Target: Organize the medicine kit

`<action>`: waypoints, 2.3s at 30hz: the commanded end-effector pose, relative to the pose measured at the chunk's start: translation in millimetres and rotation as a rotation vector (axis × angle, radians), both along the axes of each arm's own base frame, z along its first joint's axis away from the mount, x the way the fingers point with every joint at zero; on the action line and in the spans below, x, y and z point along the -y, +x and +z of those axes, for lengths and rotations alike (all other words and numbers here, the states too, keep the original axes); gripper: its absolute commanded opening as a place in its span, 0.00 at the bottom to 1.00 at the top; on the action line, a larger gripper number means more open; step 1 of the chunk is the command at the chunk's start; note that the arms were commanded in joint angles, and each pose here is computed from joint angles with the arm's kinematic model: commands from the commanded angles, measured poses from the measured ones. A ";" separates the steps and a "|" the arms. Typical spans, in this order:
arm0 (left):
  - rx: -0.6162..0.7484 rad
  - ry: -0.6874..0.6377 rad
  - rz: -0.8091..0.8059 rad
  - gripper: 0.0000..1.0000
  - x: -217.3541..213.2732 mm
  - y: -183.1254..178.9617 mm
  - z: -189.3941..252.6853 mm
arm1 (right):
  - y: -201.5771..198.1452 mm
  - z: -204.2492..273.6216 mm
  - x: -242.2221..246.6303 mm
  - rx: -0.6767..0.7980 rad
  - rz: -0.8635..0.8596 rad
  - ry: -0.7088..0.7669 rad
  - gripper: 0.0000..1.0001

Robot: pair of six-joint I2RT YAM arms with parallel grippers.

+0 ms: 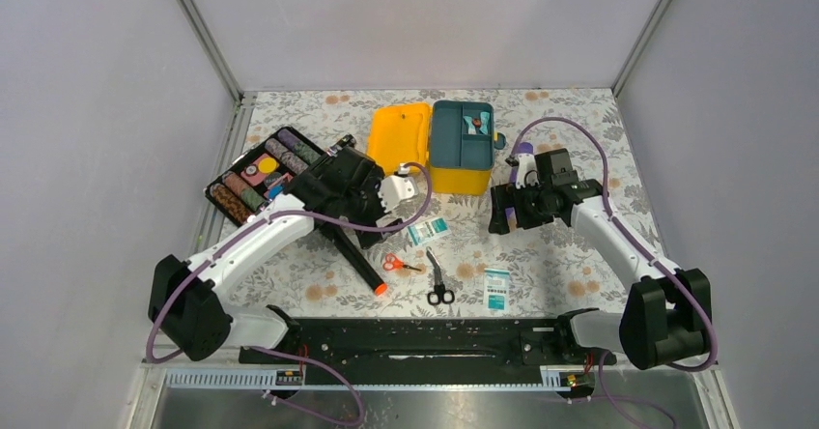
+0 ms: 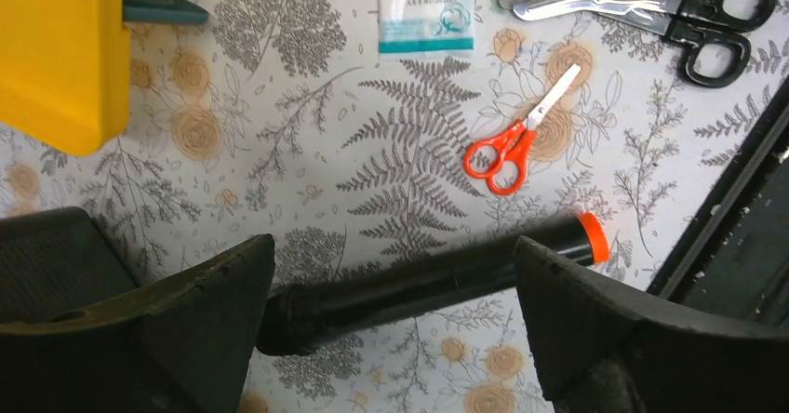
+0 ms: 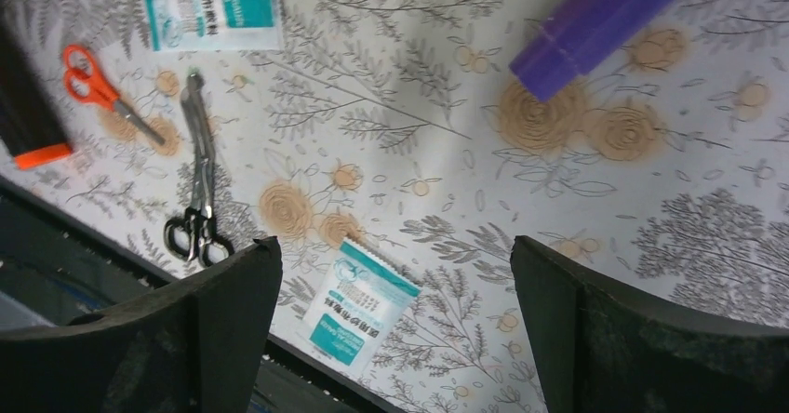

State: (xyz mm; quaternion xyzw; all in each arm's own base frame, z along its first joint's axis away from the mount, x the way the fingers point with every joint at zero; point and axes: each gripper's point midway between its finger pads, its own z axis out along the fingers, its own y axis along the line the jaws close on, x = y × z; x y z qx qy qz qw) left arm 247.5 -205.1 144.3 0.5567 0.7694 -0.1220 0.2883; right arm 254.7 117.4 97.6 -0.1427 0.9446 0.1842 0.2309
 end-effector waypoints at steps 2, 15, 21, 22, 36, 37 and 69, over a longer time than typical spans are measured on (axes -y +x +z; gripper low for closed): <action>-0.016 -0.078 0.060 0.99 0.2 -4.5 6.7 | -9.4 4.6 -23.1 0.027 0.120 0.121 0.99; -0.167 -0.194 0.150 0.99 16.3 -19.9 -1.8 | -89.5 -27.7 -1.6 0.081 0.947 -0.152 0.66; -0.164 -0.196 0.131 0.99 16.5 -21.0 -1.0 | -99.3 -46.0 2.3 0.126 1.174 -0.237 0.60; -0.164 -0.195 0.133 0.99 16.2 -20.7 -1.1 | -98.9 -50.5 3.4 0.135 1.208 -0.264 0.60; -0.191 -0.230 0.192 0.99 11.1 -22.7 -9.5 | -97.6 -86.4 -13.3 0.182 1.478 -0.365 0.59; -0.195 -0.235 0.189 0.99 11.9 -23.4 -8.9 | -97.9 -88.6 -13.0 0.175 1.486 -0.369 0.58; -0.230 -0.443 0.240 0.98 33.5 19.0 64.5 | -52.3 -32.8 -37.2 0.057 0.415 -0.223 0.60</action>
